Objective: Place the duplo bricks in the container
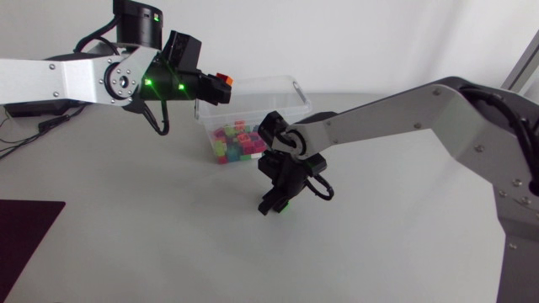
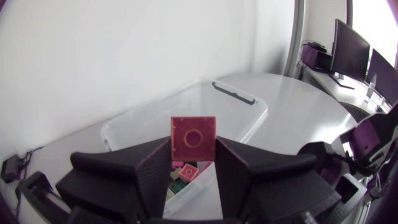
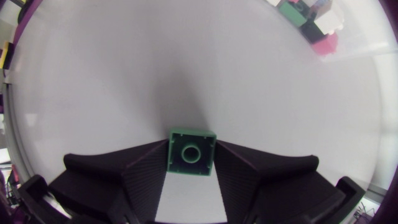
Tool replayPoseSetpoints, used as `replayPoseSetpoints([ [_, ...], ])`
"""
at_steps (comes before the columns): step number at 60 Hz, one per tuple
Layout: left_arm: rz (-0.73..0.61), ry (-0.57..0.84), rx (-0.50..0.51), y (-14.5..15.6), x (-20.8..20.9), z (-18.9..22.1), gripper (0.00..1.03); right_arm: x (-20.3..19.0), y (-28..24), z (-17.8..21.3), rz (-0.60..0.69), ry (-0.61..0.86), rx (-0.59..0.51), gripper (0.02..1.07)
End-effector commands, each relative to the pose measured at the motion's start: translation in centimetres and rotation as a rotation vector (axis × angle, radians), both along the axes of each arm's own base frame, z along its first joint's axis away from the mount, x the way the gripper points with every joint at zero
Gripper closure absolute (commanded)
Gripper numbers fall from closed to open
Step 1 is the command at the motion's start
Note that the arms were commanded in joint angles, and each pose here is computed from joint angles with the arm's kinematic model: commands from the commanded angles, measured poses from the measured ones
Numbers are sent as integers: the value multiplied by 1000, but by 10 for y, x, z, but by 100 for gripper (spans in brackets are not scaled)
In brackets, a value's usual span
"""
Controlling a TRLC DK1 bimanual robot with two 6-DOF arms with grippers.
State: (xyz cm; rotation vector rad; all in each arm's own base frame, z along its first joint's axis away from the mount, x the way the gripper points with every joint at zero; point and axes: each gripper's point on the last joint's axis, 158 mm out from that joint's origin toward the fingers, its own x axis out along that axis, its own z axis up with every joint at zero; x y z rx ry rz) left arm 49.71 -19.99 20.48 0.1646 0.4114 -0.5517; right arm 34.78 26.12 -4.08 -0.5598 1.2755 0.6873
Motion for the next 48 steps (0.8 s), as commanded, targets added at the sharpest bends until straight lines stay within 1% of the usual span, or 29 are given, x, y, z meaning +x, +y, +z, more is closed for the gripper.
replayPoseSetpoints([
  [1,37,-13,-38,0,16,5,82,-3,2,7,27,-16,1,71],
  [13,100,-25,-59,2,39,2,81,14,-6,45,-4,-86,47,72],
  [22,128,-36,-47,-7,56,-5,81,28,-11,84,-29,-150,109,72],
  [32,154,-49,-53,-16,79,-1,80,43,-16,124,-61,-220,183,72],
  [34,160,-47,-49,-18,83,-2,78,46,-17,130,-66,-228,198,72],
  [38,165,-37,-39,-24,92,-2,68,53,-19,144,-77,-257,226,72],
  [40,169,-24,-33,-25,96,-2,60,57,-21,151,-85,-274,237,72],
  [45,170,14,-17,-27,101,-6,44,62,-21,161,-91,-295,258,72],
  [46,172,39,-5,-26,103,-10,36,63,-21,162,-93,-297,261,72],
  [48,172,58,4,-27,104,-14,29,66,-21,167,-96,-311,271,72],
])
